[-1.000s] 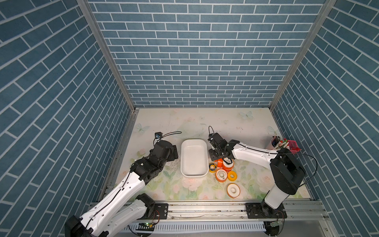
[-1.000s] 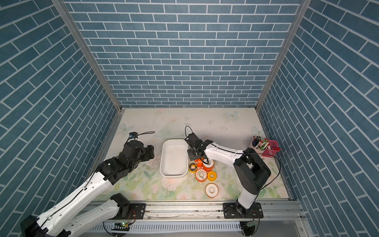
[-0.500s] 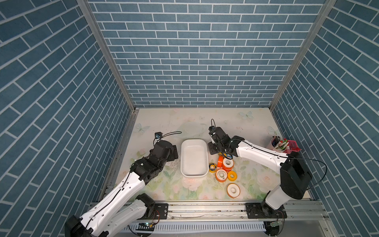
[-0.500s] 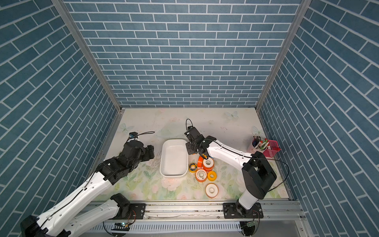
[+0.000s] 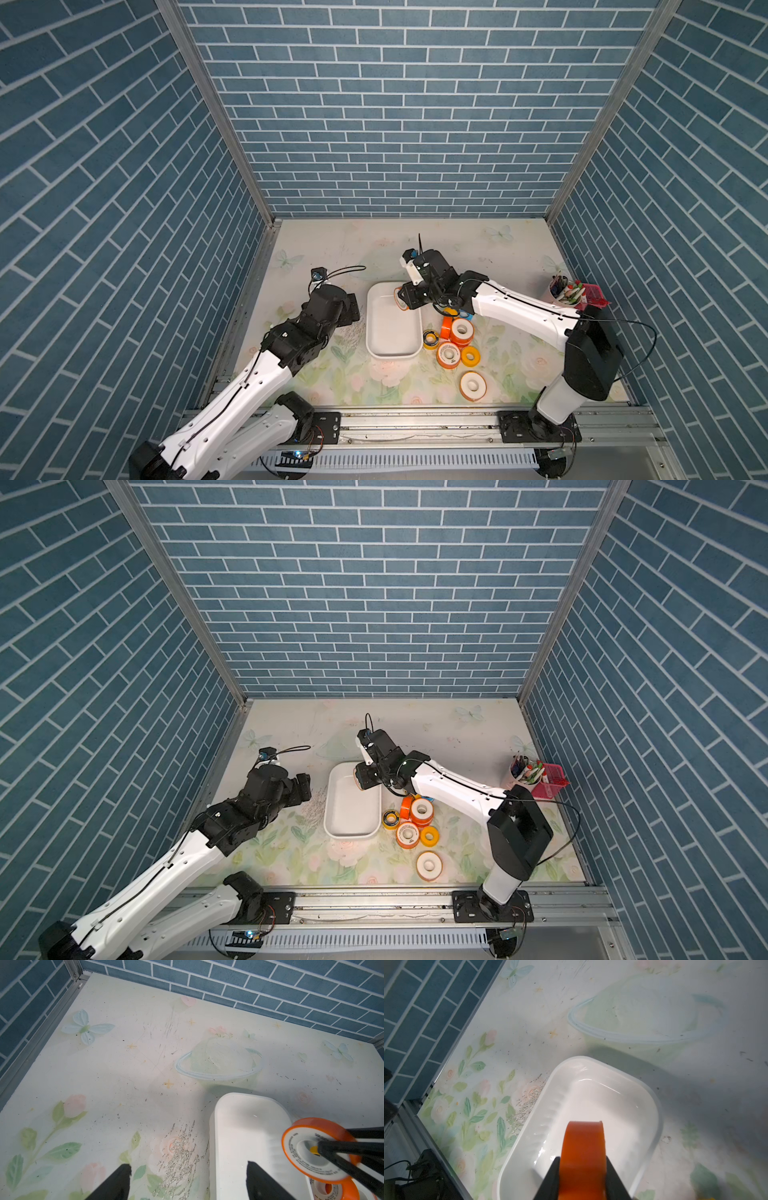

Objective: Put the sealing tape into the storage box
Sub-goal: Place the sealing tape in the storage box.

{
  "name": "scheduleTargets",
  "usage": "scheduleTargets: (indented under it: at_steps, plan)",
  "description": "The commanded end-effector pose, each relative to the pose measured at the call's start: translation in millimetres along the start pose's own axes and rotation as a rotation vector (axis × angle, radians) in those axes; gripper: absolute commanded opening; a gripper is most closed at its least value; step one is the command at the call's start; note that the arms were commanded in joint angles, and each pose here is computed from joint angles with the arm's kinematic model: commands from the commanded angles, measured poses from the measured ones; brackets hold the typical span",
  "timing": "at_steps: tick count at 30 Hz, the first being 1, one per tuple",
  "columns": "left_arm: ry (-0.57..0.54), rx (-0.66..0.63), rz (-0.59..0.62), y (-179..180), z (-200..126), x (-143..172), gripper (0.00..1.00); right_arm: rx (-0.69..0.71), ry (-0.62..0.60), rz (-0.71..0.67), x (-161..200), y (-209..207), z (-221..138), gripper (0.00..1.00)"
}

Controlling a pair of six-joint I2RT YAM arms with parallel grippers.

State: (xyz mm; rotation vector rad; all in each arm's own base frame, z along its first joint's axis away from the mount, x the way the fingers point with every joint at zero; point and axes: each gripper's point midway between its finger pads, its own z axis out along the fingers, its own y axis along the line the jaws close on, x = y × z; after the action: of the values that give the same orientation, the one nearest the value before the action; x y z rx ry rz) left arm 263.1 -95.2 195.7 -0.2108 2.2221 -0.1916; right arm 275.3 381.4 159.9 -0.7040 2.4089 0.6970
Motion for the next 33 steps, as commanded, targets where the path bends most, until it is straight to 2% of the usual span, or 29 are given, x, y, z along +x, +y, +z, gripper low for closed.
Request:
scheduleTargets:
  at_steps: [1,8,20,28,33]
  plan:
    - [0.000,-0.015,0.003,5.2,-0.2,1.3,0.90,-0.049,0.009,0.006,-4.9,12.7,20.4,0.23]
    - [0.000,-0.017,0.003,5.7,0.1,1.4,0.90,-0.099,0.011,0.037,-5.6,19.2,50.5,0.22]
    - [0.005,-0.019,0.004,5.8,1.7,2.0,0.90,-0.145,0.048,0.107,13.4,16.7,92.7,0.22]
    - [0.011,-0.016,0.009,5.1,2.6,3.4,0.90,-0.165,0.065,0.148,24.8,6.6,105.7,0.24]
    - [0.012,-0.017,0.007,5.3,3.0,3.5,0.90,-0.154,0.073,0.163,31.1,-2.1,107.7,0.30]
